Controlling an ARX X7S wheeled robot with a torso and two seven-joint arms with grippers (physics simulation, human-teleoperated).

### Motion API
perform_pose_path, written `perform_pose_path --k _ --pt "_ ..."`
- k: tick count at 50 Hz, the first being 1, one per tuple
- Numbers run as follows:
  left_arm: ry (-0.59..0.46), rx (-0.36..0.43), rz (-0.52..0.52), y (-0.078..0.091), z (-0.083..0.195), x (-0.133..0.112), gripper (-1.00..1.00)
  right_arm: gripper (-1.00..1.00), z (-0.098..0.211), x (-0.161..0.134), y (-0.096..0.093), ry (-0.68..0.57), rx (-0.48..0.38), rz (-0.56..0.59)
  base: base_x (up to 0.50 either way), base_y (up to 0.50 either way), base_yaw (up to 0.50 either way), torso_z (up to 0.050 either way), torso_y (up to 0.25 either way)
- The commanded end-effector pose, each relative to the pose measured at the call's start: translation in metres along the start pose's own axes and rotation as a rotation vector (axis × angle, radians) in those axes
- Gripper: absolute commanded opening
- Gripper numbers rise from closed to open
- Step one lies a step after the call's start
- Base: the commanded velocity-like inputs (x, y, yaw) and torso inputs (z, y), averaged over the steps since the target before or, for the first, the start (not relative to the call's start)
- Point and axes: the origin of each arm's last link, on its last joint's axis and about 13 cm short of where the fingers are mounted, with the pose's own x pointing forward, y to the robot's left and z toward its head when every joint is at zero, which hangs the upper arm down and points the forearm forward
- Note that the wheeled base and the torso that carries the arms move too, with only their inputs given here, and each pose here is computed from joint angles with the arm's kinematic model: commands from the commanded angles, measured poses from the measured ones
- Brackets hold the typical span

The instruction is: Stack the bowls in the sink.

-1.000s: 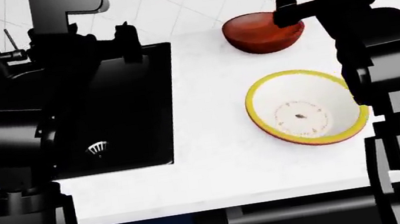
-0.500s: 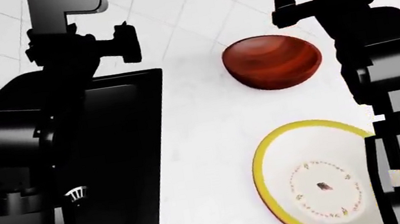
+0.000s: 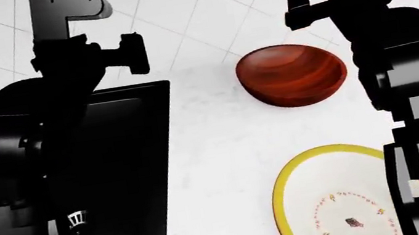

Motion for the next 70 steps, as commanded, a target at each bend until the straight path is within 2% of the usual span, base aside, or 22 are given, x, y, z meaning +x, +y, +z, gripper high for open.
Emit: perform_pose_path --k 1,5,9,16,19,28,38,47,56,62,70 --pt "0.172 -0.047 -0.218 0.001 0.005 -0.028 1.00 1.00 0.001 -0.005 -0.007 -0.002 0.005 -0.011 0.00 0.00 0.00 0.000 0.000" --pt "0.237 -0.032 -0.357 -0.005 0.010 -0.050 1.00 1.00 0.002 -0.007 -0.009 -0.002 0.007 -0.018 0.00 0.00 0.00 0.000 0.000" --pt "0.305 0.031 -0.466 -0.014 0.007 -0.072 1.00 1.00 0.001 -0.008 -0.010 -0.001 0.006 -0.021 0.00 0.00 0.00 0.000 0.000" --pt "0.378 0.101 -0.572 -0.026 0.004 -0.094 1.00 1.00 0.001 -0.008 -0.010 -0.002 0.007 -0.018 0.00 0.00 0.00 0.000 0.000" --pt "0.410 0.109 -0.608 -0.029 0.002 -0.100 1.00 1.00 0.000 -0.009 -0.010 -0.003 0.009 -0.019 0.00 0.00 0.00 0.000 0.000" --pt "0.484 0.054 -0.736 -0.040 -0.007 -0.112 1.00 1.00 0.003 -0.011 -0.010 -0.007 0.006 -0.017 0.00 0.00 0.00 0.000 0.000" --pt "0.480 0.011 -0.813 -0.057 -0.013 -0.108 1.00 1.00 0.004 -0.014 -0.011 -0.010 0.006 -0.020 0.00 0.00 0.00 0.000 0.000" --pt "0.476 -0.084 -0.900 -0.073 -0.018 -0.110 1.00 1.00 0.003 -0.017 -0.014 -0.008 0.005 -0.029 0.00 0.00 0.00 0.000 0.000" --pt "0.492 -0.125 -0.941 -0.083 -0.023 -0.108 1.00 1.00 0.001 -0.016 -0.013 -0.004 0.003 -0.027 0.00 0.00 0.00 0.000 0.000" --pt "0.501 -0.196 -0.898 -0.088 -0.026 -0.101 1.00 1.00 0.002 -0.017 -0.014 -0.004 0.002 -0.026 0.00 0.00 0.00 0.000 0.000" --pt "0.522 -0.204 -0.893 -0.095 -0.035 -0.095 1.00 1.00 0.000 -0.016 -0.014 0.000 0.001 -0.026 0.00 0.00 0.00 0.000 0.000"
